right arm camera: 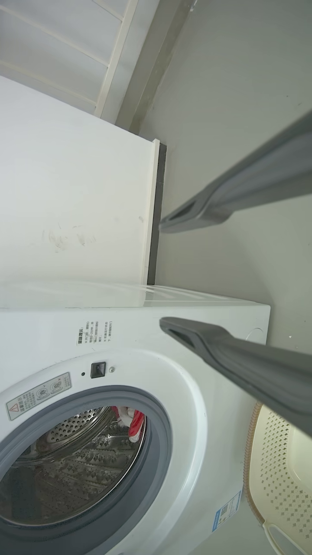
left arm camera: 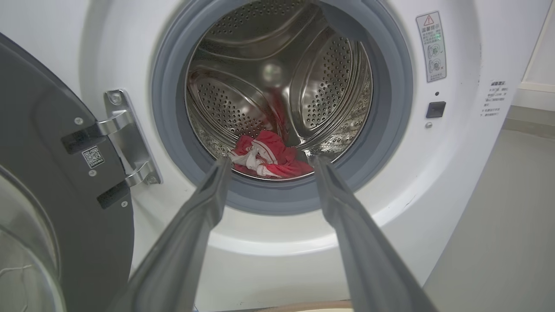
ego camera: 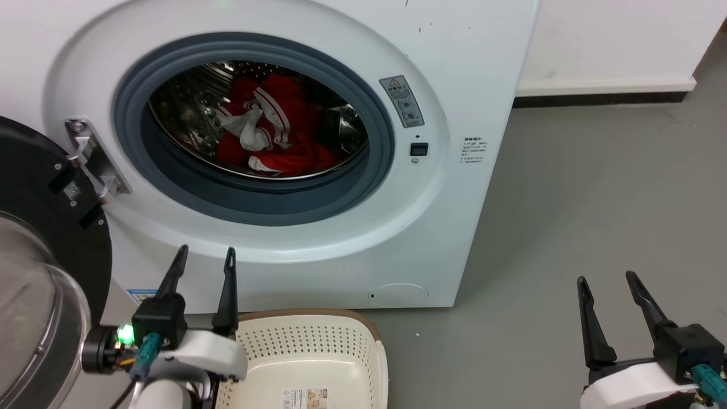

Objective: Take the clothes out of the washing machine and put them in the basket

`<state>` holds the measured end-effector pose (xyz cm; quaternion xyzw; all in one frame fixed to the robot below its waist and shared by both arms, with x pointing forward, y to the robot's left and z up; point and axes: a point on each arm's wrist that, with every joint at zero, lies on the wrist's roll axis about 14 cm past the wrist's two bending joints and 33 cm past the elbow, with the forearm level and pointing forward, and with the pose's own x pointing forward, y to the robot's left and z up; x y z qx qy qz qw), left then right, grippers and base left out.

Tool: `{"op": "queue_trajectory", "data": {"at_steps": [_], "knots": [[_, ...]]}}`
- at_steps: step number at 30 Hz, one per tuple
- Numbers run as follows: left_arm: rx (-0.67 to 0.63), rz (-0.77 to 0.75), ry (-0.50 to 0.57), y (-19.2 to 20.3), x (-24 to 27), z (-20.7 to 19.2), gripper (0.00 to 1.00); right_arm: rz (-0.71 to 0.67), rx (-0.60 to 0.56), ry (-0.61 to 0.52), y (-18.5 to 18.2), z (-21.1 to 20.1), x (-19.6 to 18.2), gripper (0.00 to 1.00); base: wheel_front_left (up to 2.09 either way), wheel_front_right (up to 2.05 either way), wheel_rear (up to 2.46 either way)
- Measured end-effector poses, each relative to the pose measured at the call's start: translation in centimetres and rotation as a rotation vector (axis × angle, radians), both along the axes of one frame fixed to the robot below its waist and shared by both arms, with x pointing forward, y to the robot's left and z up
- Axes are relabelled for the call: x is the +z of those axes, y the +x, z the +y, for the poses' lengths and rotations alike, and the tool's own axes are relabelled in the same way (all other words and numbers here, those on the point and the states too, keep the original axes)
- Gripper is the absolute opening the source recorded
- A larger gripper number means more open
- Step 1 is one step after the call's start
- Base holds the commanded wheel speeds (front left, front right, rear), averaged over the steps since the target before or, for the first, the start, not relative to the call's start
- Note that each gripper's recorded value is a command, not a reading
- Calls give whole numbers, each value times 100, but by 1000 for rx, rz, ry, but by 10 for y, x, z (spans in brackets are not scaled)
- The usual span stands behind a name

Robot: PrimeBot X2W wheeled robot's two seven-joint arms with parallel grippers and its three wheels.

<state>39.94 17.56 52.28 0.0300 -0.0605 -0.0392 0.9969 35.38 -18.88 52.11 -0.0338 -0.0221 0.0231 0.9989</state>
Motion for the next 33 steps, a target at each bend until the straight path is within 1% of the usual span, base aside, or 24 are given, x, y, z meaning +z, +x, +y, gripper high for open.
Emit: {"op": "queue_trajectory", "data": {"at_steps": [7,13,18,27,33], "knots": [[-55,-38,18,46,17,-11,100,11,-19,8,8,-6,-4,100,0,0,0],[-104,-21,60,107,24,-18,100,24,-60,14,16,-19,-12,100,0,0,0],[-138,77,102,161,12,-23,100,53,-99,27,23,-32,-28,100,0,0,0],[-162,301,220,248,-37,-25,100,128,-159,61,33,-51,-66,100,0,0,0],[-196,424,239,294,-71,-35,100,207,-202,82,34,-62,-96,100,0,0,0]]}}
